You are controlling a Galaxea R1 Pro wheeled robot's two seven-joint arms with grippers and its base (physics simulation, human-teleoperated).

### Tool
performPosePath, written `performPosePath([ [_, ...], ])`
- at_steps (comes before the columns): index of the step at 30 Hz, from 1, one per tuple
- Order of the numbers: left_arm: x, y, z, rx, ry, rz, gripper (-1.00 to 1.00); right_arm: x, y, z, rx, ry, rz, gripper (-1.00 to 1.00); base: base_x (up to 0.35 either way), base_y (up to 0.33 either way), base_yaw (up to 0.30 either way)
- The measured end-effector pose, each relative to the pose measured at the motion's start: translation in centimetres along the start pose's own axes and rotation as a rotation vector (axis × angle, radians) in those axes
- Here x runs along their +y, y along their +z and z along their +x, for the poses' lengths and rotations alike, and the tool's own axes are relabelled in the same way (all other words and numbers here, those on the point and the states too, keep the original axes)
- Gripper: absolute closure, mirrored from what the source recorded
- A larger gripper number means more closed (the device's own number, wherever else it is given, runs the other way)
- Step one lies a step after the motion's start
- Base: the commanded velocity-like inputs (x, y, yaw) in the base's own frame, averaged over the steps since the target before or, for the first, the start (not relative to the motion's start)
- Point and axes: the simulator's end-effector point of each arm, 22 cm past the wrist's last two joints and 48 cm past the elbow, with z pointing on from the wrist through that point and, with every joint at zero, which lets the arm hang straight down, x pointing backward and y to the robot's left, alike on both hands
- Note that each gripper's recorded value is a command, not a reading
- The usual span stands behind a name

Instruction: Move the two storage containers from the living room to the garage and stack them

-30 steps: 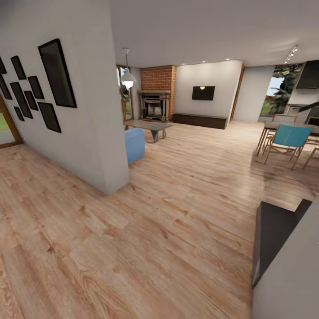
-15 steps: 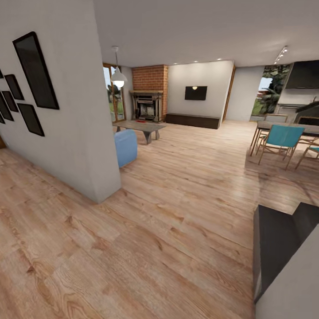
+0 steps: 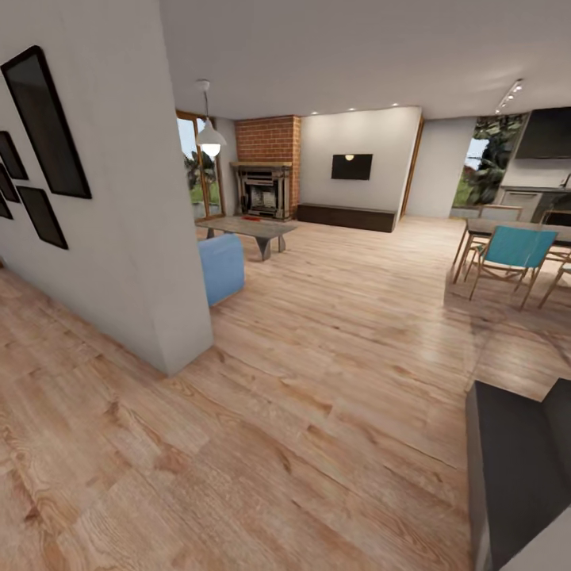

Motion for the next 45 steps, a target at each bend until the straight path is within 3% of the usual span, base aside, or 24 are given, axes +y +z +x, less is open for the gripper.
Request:
performPosePath([
  [23, 0.0, 0.0, 0.02, 0.0, 0.0, 0.0, -1.0, 0.2, -0.01, -0.09, -0.004, -0.025, -0.005, -1.0, 0.322, 0.0, -0.084],
  [45, 0.0, 0.0, 0.0, 0.0, 0.0, 0.0, -1.0, 0.47, -0.03, -0.14, -0.005, -0.047, -0.01, -1.0, 0.322, 0.0, -0.004],
])
